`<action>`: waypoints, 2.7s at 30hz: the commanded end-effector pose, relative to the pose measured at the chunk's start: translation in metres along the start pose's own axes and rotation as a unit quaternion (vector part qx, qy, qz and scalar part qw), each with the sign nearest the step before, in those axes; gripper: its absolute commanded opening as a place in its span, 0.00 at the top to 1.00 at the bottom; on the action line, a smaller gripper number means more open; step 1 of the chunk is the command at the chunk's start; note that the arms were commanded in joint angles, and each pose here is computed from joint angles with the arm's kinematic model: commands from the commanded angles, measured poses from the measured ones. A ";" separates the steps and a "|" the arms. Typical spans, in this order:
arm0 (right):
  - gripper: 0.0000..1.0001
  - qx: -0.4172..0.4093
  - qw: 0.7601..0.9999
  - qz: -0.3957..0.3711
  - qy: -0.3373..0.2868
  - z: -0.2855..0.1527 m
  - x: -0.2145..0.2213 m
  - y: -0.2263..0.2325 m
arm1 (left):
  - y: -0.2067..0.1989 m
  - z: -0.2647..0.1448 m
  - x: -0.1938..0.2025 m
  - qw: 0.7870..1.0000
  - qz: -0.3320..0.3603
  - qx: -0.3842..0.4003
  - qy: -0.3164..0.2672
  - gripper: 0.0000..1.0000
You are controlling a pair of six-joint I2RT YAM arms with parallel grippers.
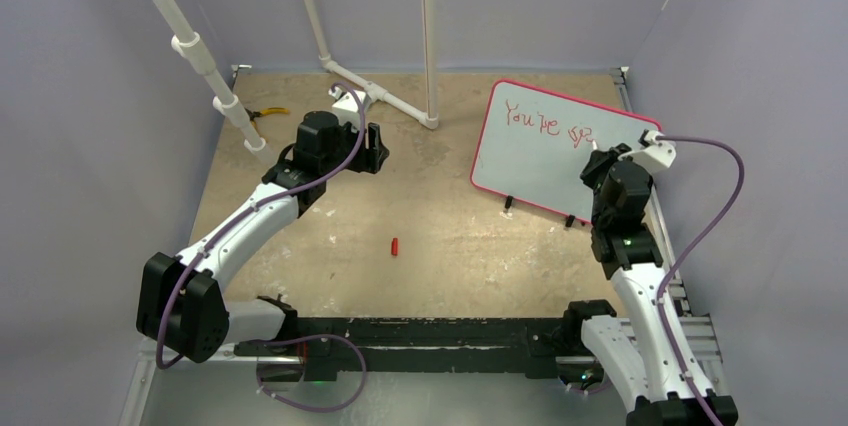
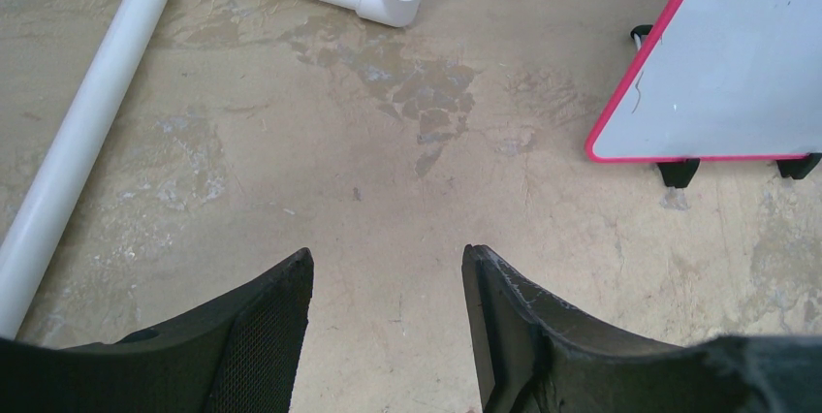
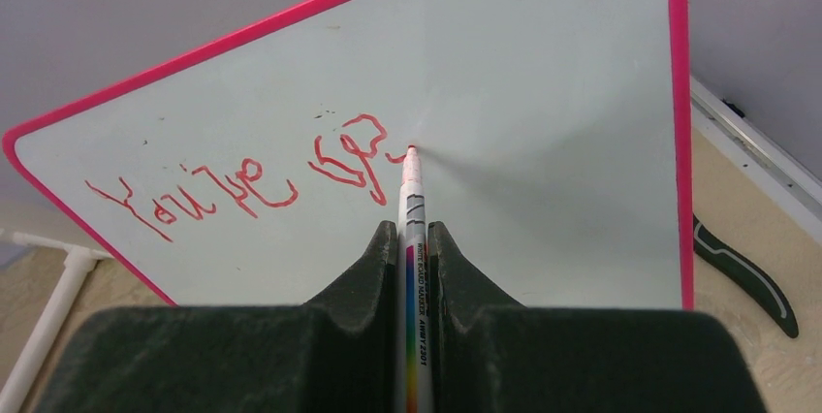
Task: Write a sentence on the whiteboard
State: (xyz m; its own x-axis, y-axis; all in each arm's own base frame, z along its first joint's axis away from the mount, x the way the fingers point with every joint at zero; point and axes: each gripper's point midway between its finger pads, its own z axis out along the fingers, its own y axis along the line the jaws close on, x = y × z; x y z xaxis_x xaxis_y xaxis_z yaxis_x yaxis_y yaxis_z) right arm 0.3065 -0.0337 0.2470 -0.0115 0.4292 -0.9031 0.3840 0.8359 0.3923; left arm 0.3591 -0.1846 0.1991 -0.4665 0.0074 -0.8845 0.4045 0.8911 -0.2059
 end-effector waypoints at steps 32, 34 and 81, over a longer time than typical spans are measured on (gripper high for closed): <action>1.00 -0.001 1.000 -0.003 0.024 0.003 0.012 0.000 | -0.004 -0.005 -0.015 1.000 -0.007 0.010 -0.027 0.43; 1.00 0.006 1.000 -0.003 0.024 0.003 0.012 -0.003 | -0.004 -0.005 -0.015 1.000 -0.007 0.010 -0.027 0.43; 1.00 0.008 0.999 0.009 -0.049 0.000 -0.034 0.004 | -0.004 -0.006 -0.015 1.000 -0.006 0.009 -0.028 0.43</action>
State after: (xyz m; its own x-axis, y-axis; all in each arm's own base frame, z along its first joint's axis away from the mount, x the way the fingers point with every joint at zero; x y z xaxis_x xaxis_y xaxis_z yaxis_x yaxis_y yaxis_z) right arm 0.3040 -0.0459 0.2515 0.0300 0.4188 -0.9076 0.4377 0.8108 0.3886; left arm 0.3589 -0.1846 0.1987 -0.4679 0.0060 -0.8837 0.4038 0.8910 -0.2077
